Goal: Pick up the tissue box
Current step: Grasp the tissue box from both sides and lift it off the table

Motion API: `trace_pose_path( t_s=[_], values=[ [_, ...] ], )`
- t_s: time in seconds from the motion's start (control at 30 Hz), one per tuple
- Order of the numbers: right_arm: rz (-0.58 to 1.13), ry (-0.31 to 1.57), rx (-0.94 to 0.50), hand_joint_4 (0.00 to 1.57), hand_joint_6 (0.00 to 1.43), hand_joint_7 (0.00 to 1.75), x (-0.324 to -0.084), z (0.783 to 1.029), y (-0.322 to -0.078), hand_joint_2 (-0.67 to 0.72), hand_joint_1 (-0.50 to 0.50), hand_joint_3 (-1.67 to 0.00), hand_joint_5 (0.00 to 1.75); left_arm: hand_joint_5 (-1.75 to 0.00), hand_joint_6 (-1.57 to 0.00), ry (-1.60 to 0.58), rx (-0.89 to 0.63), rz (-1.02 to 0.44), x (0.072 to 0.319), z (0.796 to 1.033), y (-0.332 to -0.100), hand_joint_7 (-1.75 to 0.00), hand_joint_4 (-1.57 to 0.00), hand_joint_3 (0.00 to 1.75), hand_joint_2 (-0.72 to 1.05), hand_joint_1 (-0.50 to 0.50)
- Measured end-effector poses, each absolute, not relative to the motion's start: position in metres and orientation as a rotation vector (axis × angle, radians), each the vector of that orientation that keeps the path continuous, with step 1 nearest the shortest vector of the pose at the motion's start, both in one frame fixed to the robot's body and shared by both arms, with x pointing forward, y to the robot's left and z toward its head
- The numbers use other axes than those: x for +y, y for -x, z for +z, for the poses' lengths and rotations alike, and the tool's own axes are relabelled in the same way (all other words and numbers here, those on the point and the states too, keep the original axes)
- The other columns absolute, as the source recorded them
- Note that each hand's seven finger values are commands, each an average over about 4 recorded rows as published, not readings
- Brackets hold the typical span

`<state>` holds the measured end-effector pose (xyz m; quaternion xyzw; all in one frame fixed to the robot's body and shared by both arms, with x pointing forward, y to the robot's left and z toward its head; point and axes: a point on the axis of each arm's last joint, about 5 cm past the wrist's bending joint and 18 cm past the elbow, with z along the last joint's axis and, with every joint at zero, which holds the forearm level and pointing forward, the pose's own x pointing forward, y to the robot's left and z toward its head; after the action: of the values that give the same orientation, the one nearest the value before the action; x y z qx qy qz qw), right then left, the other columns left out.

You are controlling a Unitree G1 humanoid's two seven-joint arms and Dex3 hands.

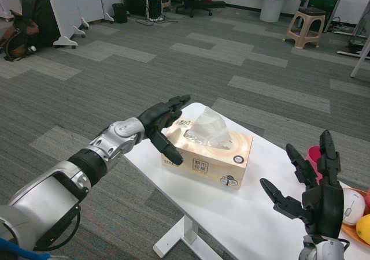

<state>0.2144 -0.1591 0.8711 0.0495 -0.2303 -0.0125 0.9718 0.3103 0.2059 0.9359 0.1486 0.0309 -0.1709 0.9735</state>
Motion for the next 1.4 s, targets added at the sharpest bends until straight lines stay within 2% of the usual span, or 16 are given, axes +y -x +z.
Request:
trace_pose_path(
  t_s=[0.6, 0.73, 0.87, 1.03, 1.4],
  values=[
    [-0.026, -0.099, -0.462, 0.49, 0.00, 0.07, -0.159, 0.870, -0.214, -0.29, 0.12, -0.48, 0.19, -0.10, 0.00, -0.246, 0.138, -0.179, 0.239, 0.922, -0.302, 0.00, 0.00, 0.00, -0.10, 0.50],
    [-0.026, -0.099, -0.461, 0.49, 0.00, 0.07, -0.159, 0.870, -0.213, -0.29, 0.12, -0.48, 0.19, -0.10, 0.00, -0.272, 0.175, -0.198, 0.237, 0.916, -0.301, 0.00, 0.00, 0.00, -0.10, 0.50],
    [-0.026, -0.099, -0.461, 0.49, 0.00, 0.07, -0.159, 0.870, -0.213, -0.29, 0.12, -0.48, 0.19, 0.00, 0.00, -0.322, 0.233, -0.247, 0.230, 0.907, -0.300, 0.00, 0.00, 0.00, -0.10, 0.50],
    [-0.026, -0.099, -0.461, 0.49, 0.00, 0.07, -0.159, 0.870, -0.213, -0.29, 0.12, -0.48, 0.19, 0.00, 0.00, -0.373, 0.283, -0.292, 0.224, 0.901, -0.301, 0.00, 0.00, 0.00, -0.10, 0.50],
    [-0.026, -0.099, -0.460, 0.49, 0.00, 0.07, -0.159, 0.870, -0.213, -0.29, 0.12, -0.48, 0.19, 0.00, 0.00, -0.482, 0.325, -0.344, 0.219, 0.905, -0.308, 0.00, 0.00, 0.00, -0.10, 0.50]
  ],
)
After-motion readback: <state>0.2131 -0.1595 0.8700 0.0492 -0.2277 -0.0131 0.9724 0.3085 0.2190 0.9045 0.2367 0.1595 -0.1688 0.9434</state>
